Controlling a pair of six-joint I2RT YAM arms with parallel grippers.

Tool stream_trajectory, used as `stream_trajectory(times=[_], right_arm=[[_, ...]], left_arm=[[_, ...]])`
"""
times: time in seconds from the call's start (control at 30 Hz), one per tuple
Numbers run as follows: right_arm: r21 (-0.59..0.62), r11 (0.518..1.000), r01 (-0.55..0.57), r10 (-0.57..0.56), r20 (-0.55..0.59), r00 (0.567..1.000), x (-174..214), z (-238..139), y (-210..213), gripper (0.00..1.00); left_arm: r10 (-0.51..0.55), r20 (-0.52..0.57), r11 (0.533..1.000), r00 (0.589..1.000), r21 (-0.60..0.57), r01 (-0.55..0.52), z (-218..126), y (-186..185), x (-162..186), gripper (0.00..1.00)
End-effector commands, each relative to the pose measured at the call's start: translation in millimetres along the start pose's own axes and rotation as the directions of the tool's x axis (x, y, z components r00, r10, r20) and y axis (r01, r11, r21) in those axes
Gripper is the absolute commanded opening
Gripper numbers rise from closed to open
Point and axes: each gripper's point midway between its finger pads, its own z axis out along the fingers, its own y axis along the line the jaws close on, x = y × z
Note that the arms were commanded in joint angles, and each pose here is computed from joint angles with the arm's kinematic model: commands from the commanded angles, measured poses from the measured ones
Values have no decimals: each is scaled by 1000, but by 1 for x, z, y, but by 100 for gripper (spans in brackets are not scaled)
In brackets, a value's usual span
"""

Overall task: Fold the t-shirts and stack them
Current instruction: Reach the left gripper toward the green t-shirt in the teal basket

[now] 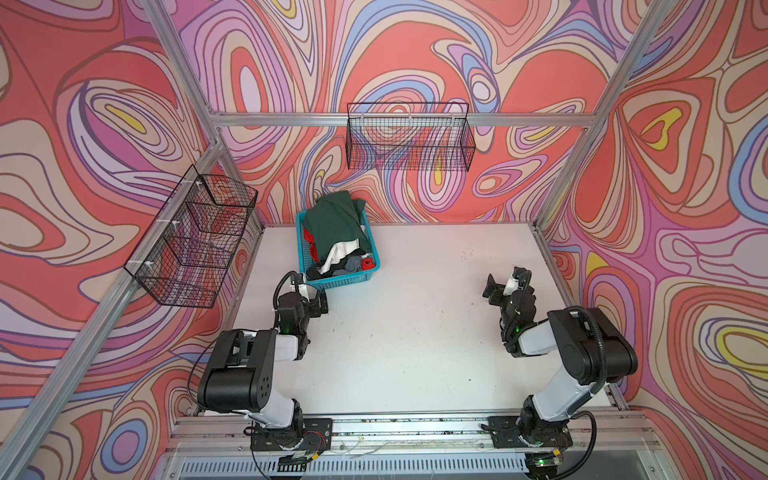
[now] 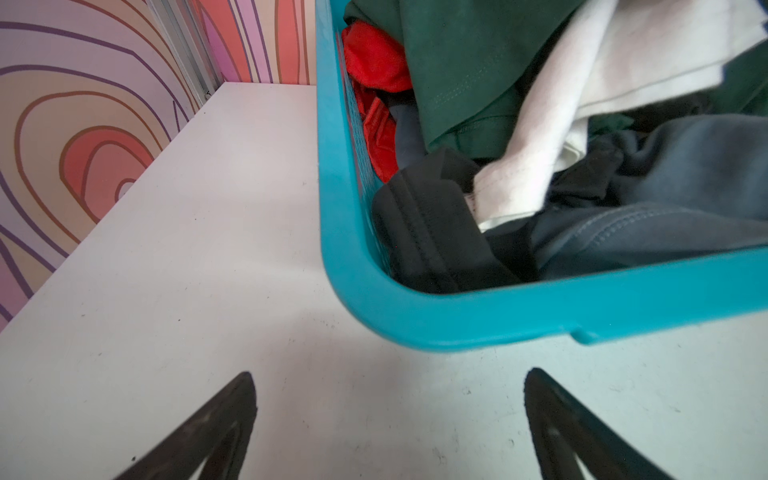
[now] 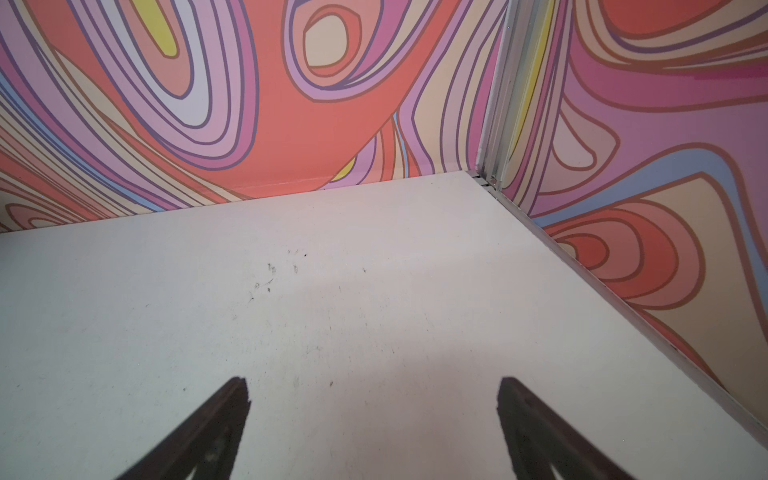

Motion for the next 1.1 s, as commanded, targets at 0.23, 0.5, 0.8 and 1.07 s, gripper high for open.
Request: stream_trajectory(times=[0.23, 0.5, 0.8, 1.07], right_arm=[[79, 996, 43, -44, 6, 999, -26, -12, 0, 98], [-53, 985, -164, 159, -83, 984, -75, -21, 32, 98], [-203, 905, -373, 334, -203, 920, -101, -52, 62, 98], [-193, 907, -374, 313, -282, 907, -94, -60, 64, 98]], left_arm=[[-40, 95, 972, 995, -228, 61, -51, 15, -53, 100], [-186, 42, 956, 982, -222, 191, -73, -11, -116, 100], [-200, -184, 980, 962, -38, 196, -30, -74, -145, 99], [-98, -263, 986, 960, 107, 130, 3, -144, -151, 100]])
